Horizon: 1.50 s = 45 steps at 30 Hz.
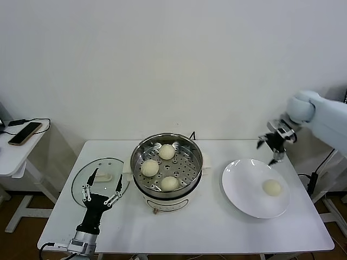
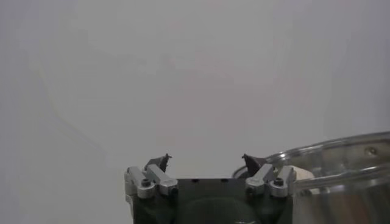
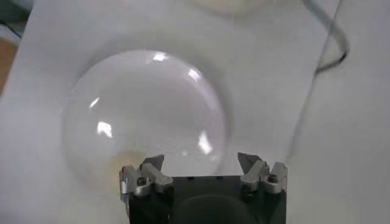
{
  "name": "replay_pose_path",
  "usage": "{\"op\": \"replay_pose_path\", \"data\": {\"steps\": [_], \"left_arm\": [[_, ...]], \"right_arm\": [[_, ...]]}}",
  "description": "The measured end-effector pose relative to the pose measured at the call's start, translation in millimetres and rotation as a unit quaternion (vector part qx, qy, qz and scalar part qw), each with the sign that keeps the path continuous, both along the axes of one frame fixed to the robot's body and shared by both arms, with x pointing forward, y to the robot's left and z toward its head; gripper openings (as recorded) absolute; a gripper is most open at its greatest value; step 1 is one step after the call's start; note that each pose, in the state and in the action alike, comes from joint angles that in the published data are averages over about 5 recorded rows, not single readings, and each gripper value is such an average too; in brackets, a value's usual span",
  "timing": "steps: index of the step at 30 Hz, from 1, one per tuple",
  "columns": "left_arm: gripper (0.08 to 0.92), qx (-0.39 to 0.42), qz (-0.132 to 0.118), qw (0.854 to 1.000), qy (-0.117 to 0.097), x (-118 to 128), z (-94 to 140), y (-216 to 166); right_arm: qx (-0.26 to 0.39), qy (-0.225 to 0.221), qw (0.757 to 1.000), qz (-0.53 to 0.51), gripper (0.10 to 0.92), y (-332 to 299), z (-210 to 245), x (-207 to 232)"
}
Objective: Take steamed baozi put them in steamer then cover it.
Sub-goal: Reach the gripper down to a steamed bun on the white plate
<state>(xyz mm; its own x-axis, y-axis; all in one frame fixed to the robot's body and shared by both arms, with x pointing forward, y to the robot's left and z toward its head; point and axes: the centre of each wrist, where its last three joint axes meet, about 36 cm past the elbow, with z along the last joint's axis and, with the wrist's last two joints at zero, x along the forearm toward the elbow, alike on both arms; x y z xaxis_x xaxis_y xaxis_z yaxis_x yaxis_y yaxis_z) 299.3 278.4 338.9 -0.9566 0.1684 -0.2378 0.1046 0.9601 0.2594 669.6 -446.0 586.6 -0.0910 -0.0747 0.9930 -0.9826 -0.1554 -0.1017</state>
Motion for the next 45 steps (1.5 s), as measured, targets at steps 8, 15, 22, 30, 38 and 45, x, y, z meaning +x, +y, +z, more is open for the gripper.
{"op": "replay_pose_path", "data": {"steps": [8, 15, 22, 30, 38, 45], "left_arm": [[0.823, 0.001, 0.002, 1.000, -0.001, 0, 0, 1], [0.823, 0.003, 0.005, 1.000, 0.000, 0, 0, 3], [0.823, 0.001, 0.005, 1.000, 0.000, 0, -1, 3], [0.823, 0.002, 0.006, 1.000, 0.000, 0, -1, 3], [0.823, 0.002, 0.006, 1.000, 0.000, 0, 0, 4], [0.823, 0.002, 0.006, 1.000, -0.002, 1, 1, 3]], "right_arm": [[0.002, 0.015, 0.998, -0.057, 0.823, -27, -47, -14], [0.006, 0.019, 0.996, -0.086, 0.823, -37, -74, -21], [0.008, 0.027, 0.995, -0.099, 0.823, -40, -95, -23], [0.005, 0.035, 0.994, -0.106, 0.822, -39, -112, -24], [0.004, 0.034, 0.994, -0.107, 0.713, -39, -117, -24], [0.005, 0.032, 0.994, -0.107, 0.643, -39, -107, -22]]}}
